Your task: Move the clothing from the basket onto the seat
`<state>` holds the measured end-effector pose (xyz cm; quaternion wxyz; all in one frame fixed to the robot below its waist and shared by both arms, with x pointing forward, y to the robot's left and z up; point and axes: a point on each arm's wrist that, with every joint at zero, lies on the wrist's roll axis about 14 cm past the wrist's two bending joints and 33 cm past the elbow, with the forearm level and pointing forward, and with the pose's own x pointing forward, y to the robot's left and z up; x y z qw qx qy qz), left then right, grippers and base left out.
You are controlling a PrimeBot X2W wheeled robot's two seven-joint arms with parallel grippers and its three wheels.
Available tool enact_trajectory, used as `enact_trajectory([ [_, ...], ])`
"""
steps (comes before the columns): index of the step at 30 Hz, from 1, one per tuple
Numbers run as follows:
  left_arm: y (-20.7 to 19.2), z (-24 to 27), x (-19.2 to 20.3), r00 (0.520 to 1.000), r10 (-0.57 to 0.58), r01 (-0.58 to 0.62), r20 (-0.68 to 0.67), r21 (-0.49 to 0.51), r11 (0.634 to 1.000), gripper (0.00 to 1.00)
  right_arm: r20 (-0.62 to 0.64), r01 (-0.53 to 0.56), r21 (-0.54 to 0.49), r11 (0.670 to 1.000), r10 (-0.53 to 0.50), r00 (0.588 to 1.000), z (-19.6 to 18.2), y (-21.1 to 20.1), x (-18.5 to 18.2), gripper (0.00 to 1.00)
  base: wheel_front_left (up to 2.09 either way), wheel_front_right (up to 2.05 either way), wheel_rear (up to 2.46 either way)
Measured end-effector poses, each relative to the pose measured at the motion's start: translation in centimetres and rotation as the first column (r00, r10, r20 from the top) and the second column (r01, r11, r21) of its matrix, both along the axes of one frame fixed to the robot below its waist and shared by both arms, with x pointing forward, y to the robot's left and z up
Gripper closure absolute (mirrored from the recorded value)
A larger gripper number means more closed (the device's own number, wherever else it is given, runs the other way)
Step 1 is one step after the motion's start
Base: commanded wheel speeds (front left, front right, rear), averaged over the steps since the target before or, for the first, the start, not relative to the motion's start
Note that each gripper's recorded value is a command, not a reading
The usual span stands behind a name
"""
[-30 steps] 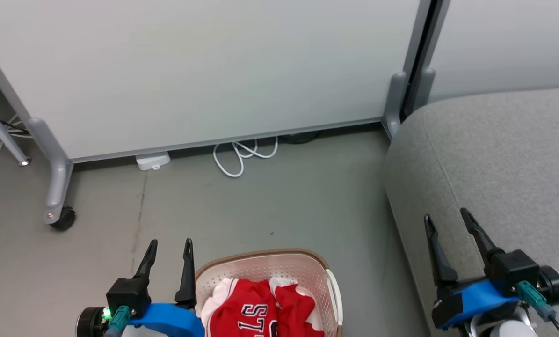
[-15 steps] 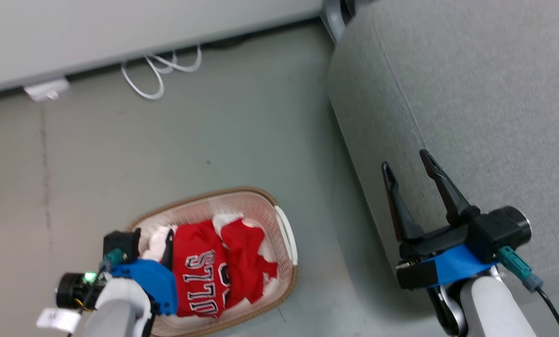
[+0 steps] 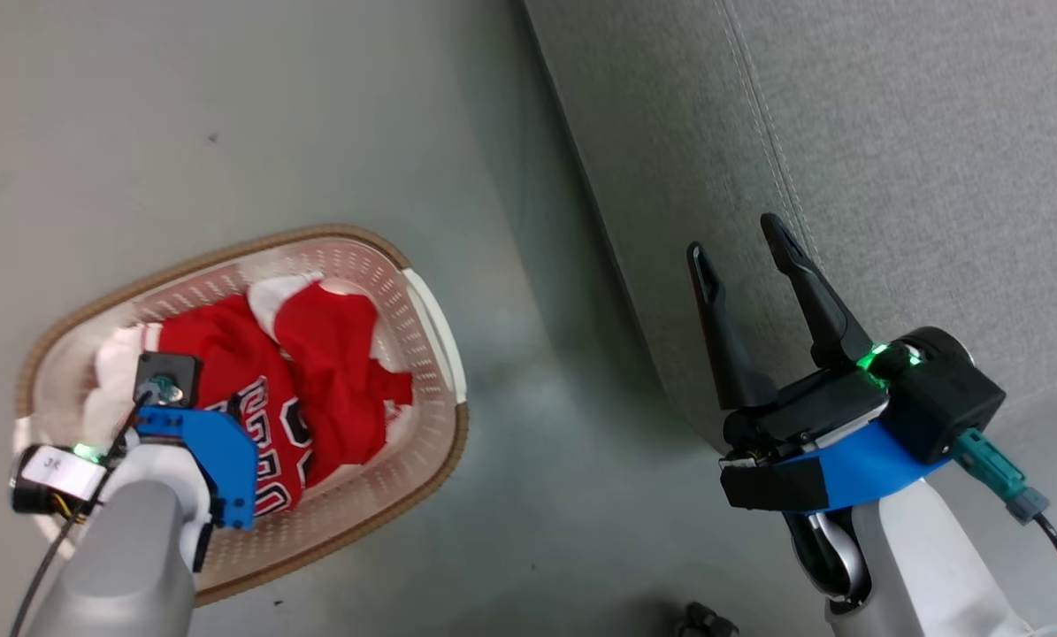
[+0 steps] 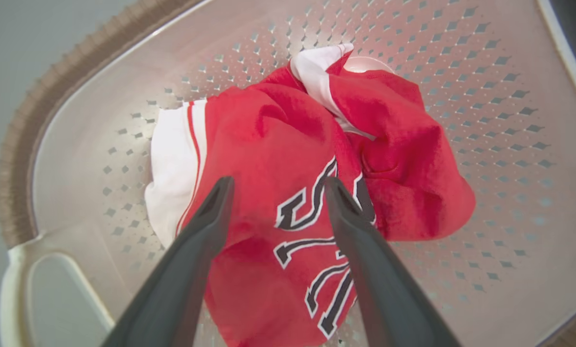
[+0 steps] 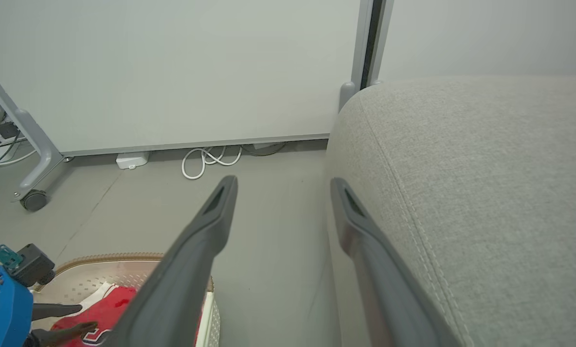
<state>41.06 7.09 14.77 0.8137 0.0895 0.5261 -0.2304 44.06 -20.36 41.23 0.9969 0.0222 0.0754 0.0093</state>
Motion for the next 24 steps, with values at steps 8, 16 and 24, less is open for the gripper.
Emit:
enact_trajectory([
  [8, 0.9, -4.5, 0.6, 0.998, -0.045, 0.049, -0.039, 0.109, 0.993, 0.00, -0.064, 0.044, 0.010, 0.999, -0.043, 0.997, -2.2, -1.2, -0.5, 0.00, 0.00, 0.00, 0.00],
  [16, 1.2, -7.2, -0.7, 0.989, -0.058, 0.082, -0.139, 0.175, 0.981, 0.00, -0.113, 0.055, 0.029, 0.998, -0.052, 0.992, -3.9, -1.3, -0.8, 0.00, 0.00, 0.00, 0.00],
  [24, -0.5, -7.2, -1.2, 0.984, -0.073, 0.095, -0.163, 0.129, 0.987, 1.00, -0.112, 0.048, 0.040, 0.998, -0.043, 0.993, -4.2, -1.0, -0.4, 0.00, 0.00, 0.00, 0.00],
])
